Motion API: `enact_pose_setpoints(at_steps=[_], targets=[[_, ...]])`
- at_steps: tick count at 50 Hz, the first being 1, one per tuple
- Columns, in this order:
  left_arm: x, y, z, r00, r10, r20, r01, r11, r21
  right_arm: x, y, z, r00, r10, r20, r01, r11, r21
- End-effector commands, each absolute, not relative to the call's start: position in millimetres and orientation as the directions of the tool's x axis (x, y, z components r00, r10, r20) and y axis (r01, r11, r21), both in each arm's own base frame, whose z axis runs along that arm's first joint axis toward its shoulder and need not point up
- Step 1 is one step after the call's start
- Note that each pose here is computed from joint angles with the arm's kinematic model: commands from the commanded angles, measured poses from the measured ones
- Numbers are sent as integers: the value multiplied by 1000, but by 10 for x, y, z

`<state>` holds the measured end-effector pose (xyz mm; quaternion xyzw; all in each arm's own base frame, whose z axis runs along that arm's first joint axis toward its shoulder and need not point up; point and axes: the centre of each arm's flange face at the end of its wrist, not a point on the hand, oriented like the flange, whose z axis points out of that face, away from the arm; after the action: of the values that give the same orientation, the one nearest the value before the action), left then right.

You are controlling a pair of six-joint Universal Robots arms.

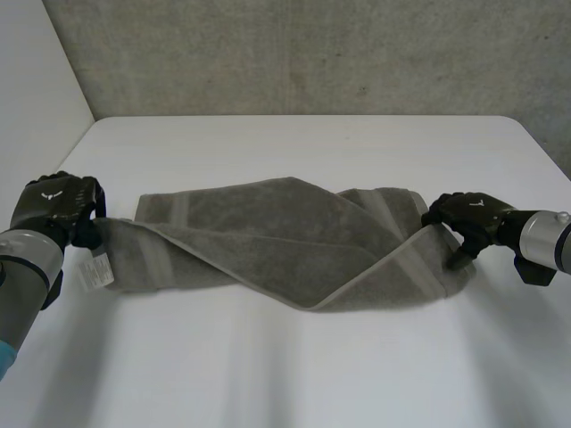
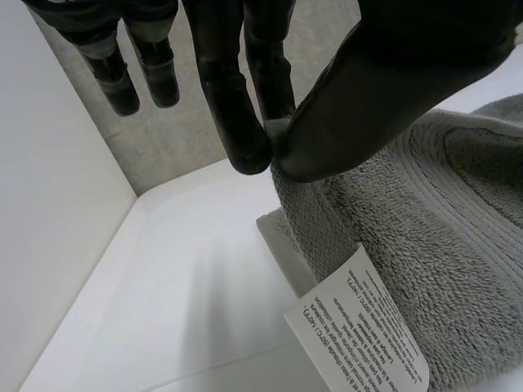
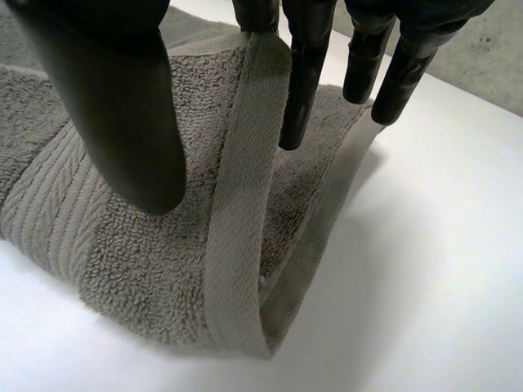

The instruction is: Fold the towel.

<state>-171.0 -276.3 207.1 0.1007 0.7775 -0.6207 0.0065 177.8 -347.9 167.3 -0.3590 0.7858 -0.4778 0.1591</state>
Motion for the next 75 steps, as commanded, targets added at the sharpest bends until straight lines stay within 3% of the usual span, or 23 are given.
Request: enact_pose_setpoints(at_steps=[1,21,24,28,32,37,49,58,65,75], targets=[[-1703,-2766,2077,-981,145,-132,160,209,-965,1803,-3471,1681,-693,-715,96,-405,276,-871],[-1737,-2681,2087,-981,160,-110,142,209,-967,1937,-3285,1682,-692,-721,34,-367,311,-877],[-1750,-2669,2084,-979,175,-106,142,209,-967,1937,-3287,1744,-692,-720,46,-366,295,-883],[-1748,-2665,2107,-977,191,-99,137,201,-970,1916,-3285,2065,-705,-704,89,-333,217,-918],[-1751,-2643,2148,-975,201,-96,135,191,-972,1826,-3307,2327,-726,-679,104,-286,161,-945],[-1783,-2540,2222,-967,243,-77,129,207,-970,1410,-3372,2757,-771,-614,167,-253,54,-966],[-1847,-2327,2335,-941,338,-19,105,238,-966,1050,-3378,2726,-788,-592,166,-247,58,-967],[-1829,-2252,2560,-938,345,-33,94,163,-982,969,-3307,2698,-752,-636,173,-248,30,-968],[-1722,-2300,2815,-951,307,-47,79,91,-993,962,-3275,2895,-726,-650,226,-256,-50,-965],[-1734,-2366,3160,-945,325,-28,30,-1,-1000,930,-3346,3277,-735,-621,270,-242,-132,-961]])
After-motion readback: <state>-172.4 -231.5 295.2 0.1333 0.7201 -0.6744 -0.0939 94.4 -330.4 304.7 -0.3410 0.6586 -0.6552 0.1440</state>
